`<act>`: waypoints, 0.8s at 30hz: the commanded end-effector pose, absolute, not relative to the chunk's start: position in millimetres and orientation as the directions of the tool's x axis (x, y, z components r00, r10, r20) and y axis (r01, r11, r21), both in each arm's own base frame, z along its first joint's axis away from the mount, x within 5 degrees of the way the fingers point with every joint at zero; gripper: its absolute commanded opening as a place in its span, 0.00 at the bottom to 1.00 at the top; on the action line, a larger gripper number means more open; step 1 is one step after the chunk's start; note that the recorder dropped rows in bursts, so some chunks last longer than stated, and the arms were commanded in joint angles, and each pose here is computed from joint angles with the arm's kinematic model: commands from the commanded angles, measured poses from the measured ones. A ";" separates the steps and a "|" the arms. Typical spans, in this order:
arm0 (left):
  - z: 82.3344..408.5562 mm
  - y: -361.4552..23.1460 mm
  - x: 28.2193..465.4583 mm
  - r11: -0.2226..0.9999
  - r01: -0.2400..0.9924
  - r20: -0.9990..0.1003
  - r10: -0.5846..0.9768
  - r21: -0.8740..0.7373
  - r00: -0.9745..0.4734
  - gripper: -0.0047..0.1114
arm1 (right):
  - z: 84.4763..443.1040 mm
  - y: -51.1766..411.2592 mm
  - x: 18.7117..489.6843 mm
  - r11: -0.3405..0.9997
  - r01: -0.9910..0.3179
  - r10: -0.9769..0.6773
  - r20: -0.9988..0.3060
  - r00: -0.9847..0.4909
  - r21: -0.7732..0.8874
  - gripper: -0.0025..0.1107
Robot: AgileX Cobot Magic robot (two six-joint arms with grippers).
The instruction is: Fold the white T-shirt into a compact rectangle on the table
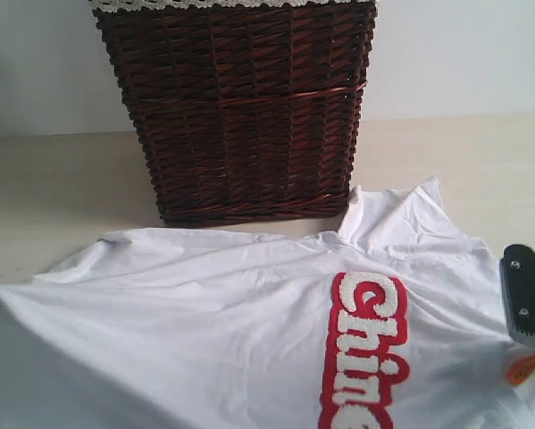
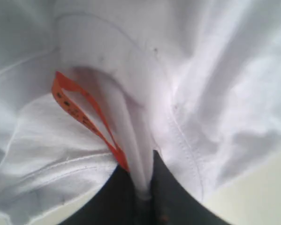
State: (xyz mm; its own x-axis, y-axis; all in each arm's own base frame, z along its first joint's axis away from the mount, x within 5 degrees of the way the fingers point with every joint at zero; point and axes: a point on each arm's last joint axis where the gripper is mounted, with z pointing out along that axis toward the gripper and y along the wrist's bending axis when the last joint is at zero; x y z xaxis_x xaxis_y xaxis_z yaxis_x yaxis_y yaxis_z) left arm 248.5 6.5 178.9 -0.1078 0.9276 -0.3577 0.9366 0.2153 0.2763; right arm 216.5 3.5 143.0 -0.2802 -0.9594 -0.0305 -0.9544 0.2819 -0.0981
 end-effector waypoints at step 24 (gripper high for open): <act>371.4 10.8 166.8 0.265 0.637 -0.230 0.963 0.724 -0.138 0.04 | 381.9 -6.6 188.9 0.234 -0.606 -0.968 -0.125 -0.217 -0.760 0.02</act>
